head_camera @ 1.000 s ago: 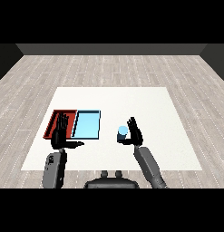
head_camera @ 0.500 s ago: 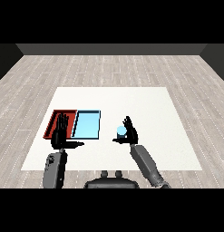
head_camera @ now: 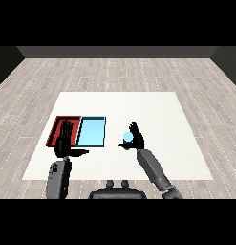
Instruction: Pick the blue can and put it in the blue box
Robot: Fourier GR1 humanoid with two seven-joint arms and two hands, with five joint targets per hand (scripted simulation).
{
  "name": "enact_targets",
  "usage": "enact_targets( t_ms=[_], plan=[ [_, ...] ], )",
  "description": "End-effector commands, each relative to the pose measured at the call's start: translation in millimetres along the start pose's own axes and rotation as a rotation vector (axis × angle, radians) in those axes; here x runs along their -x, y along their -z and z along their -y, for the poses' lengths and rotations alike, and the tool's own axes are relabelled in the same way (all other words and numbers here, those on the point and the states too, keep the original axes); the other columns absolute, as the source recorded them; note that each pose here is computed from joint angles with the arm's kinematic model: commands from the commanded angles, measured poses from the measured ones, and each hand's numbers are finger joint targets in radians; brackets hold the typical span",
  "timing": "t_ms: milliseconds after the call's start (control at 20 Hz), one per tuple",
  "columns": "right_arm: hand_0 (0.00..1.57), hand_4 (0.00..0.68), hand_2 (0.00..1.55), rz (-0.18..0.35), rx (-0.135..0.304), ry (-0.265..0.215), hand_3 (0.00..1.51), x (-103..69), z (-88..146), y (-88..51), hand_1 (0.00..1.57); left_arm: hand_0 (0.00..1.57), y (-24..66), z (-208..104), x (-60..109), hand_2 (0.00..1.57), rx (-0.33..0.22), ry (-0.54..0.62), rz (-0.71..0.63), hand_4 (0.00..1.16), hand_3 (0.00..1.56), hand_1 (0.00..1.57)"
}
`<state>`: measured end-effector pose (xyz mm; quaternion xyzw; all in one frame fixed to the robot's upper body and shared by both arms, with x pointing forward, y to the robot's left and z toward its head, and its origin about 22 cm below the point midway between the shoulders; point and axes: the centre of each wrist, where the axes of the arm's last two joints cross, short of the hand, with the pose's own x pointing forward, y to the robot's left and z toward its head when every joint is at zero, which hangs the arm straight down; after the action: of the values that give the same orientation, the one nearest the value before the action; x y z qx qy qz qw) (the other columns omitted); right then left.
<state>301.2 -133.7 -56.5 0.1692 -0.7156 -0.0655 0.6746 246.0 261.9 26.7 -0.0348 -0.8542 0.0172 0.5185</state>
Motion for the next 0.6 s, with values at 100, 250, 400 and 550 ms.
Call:
enact_targets(
  t_ms=[100,250,400,550],
  plan=[
    [0.00,0.000,0.00,-0.060,-0.015,-0.024,0.00,5.2,3,2.3,0.00,0.00,6.8,0,-1.9,0.00,-0.008,0.003,-0.003,0.00,0.00,0.00],
    [1.49,0.600,1.51,-0.016,0.219,-0.161,1.48,18.5,7,-7.3,1.49,0.00,-1.8,-9,-1.4,0.00,-0.023,0.018,0.008,0.00,0.00,0.00],
    [1.50,0.647,1.47,-0.009,0.228,-0.228,1.43,8.6,-20,5.5,1.50,0.00,3.7,-18,0.3,0.00,0.003,-0.011,-0.009,0.00,0.00,0.00],
    [1.49,0.616,1.47,-0.042,0.224,-0.297,1.43,27.0,1,-6.8,1.49,0.00,6.4,-1,-10.0,0.00,-0.016,0.010,-0.007,0.00,0.00,0.00]
  ],
)
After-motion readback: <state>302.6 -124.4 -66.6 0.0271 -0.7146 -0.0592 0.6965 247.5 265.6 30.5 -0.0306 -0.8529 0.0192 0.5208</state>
